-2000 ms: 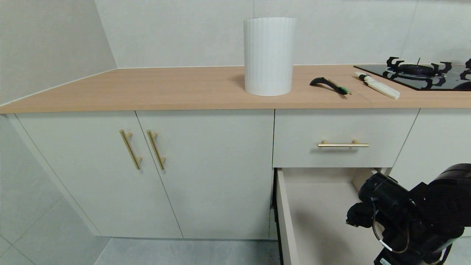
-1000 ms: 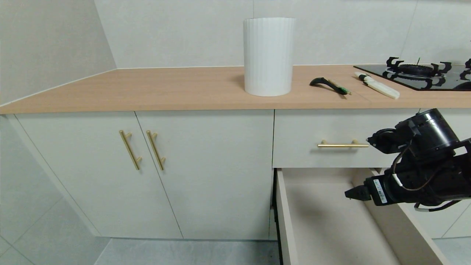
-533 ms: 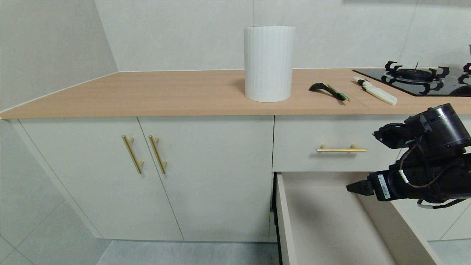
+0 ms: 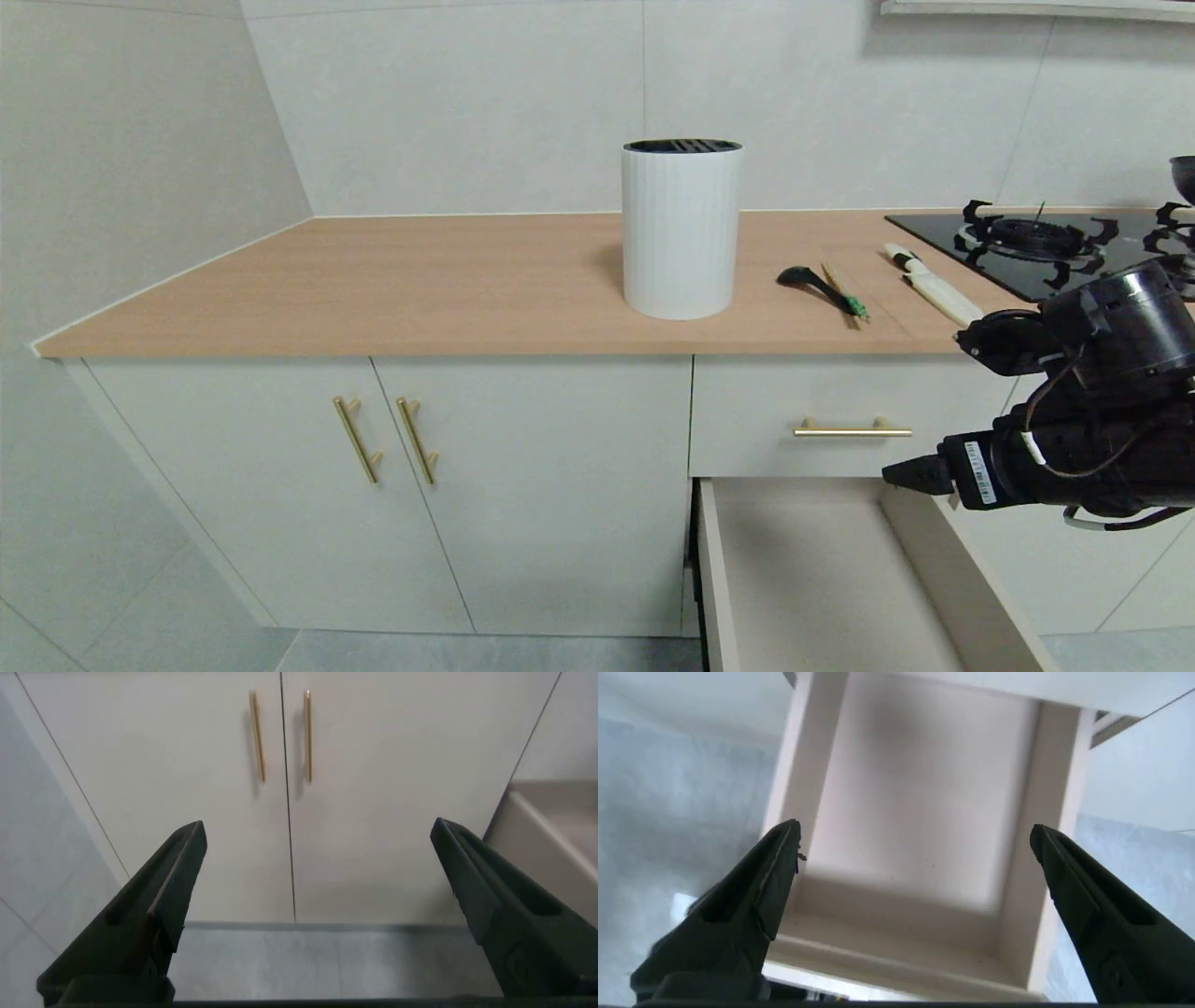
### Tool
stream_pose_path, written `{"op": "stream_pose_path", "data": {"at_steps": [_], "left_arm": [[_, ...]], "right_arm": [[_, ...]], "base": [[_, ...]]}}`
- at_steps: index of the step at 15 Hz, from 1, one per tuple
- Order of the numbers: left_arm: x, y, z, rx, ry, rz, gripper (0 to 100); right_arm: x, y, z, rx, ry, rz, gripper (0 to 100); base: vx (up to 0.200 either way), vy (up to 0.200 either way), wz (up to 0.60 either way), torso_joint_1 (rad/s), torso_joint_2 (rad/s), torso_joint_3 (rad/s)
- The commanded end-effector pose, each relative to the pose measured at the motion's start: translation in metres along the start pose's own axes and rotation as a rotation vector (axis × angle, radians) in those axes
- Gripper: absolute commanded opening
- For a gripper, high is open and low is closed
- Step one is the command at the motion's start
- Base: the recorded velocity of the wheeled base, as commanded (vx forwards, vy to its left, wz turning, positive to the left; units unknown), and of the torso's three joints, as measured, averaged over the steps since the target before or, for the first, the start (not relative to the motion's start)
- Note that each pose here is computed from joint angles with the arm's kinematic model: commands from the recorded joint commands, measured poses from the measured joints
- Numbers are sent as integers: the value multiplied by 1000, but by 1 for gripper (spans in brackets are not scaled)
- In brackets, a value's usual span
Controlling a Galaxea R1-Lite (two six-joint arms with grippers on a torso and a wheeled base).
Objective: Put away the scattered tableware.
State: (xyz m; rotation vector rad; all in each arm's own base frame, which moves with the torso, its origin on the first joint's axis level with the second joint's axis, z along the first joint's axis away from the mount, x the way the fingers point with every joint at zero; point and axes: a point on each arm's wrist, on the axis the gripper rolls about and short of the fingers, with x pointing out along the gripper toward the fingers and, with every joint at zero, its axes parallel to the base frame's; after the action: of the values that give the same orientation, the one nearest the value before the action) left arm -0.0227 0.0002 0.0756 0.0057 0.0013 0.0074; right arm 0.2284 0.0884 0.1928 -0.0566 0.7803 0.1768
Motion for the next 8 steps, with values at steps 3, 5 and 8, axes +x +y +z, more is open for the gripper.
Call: {"op": "stream_pose_path", "data": {"at_steps": [3,5,8], "left_arm": [[0,0,0,0,2,0,100],[0,0,0,0,3,0,100],[0,0,0,0,2,0,100]], "right_arm": [[-2,0,8,11,-65,6,100],[-9,-1,37,27,-251,27,100],[-17,4,83,39,-353,32,100]], "base": [[0,0,0,120,-305,-190],[0,0,0,18,-45,-33],[0,0,0,0,0,0]]}}
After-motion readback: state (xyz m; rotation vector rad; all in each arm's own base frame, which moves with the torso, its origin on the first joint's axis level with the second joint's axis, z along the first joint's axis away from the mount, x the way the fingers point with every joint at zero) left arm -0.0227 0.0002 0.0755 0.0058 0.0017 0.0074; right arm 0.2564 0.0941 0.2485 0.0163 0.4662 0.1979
